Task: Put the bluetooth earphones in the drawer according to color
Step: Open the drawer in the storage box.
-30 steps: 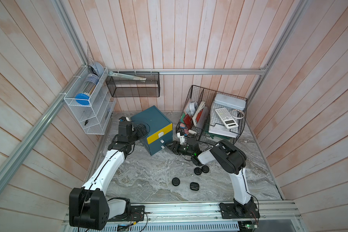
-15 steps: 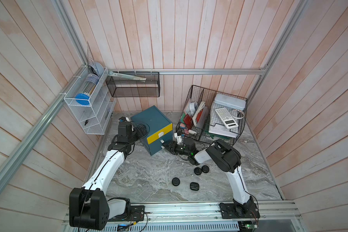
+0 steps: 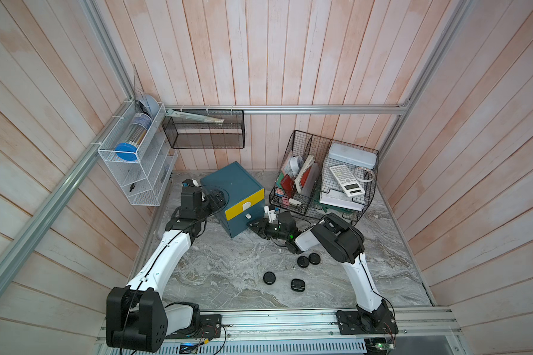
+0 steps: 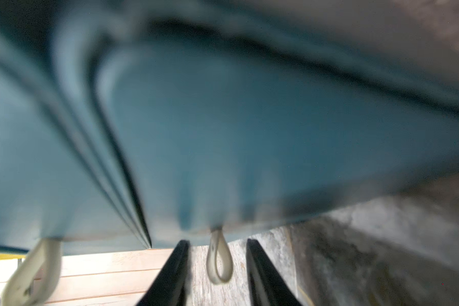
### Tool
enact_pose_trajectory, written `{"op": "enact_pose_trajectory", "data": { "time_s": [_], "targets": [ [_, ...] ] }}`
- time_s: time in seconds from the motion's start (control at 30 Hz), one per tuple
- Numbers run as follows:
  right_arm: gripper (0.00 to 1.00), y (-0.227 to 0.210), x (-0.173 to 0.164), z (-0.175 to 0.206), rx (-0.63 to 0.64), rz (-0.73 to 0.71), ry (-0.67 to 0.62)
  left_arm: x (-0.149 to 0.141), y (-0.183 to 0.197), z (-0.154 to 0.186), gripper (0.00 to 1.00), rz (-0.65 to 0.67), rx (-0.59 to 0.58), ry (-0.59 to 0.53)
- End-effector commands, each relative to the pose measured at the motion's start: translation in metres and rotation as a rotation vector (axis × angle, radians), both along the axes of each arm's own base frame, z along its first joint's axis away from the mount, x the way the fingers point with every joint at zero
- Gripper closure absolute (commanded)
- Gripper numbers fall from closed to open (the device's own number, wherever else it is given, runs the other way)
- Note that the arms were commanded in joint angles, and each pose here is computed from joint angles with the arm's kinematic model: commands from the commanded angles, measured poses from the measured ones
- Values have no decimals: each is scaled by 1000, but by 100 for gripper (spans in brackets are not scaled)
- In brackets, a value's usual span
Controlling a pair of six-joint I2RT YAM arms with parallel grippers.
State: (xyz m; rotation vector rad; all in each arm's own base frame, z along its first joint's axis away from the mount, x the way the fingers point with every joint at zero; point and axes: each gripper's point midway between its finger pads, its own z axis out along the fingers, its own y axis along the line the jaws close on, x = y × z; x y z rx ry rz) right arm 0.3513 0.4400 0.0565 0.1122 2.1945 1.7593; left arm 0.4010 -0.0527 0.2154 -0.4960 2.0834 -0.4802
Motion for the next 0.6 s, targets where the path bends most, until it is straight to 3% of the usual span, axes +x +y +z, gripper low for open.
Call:
{"op": "enact_pose_trajectory", "data": {
  "time_s": [0.0, 0.17, 0.23, 0.33, 0.57],
  "targets": [
    [66, 8, 0, 0, 9, 17, -13, -8, 3, -23, 0, -1, 9, 66],
    [77, 8, 2, 4, 16, 13, -19, -9, 3, -24, 0, 0, 10, 69],
    [90, 7, 2, 6, 19, 11, -25, -9, 3, -24, 0, 1, 9, 68],
    [100, 5, 1, 9, 22, 9, -27, -9, 4, -25, 0, 4, 5, 68],
    [100, -7, -7, 14, -5, -16, -28, -10, 6, -26, 0, 16, 5, 66]
  ]
}}
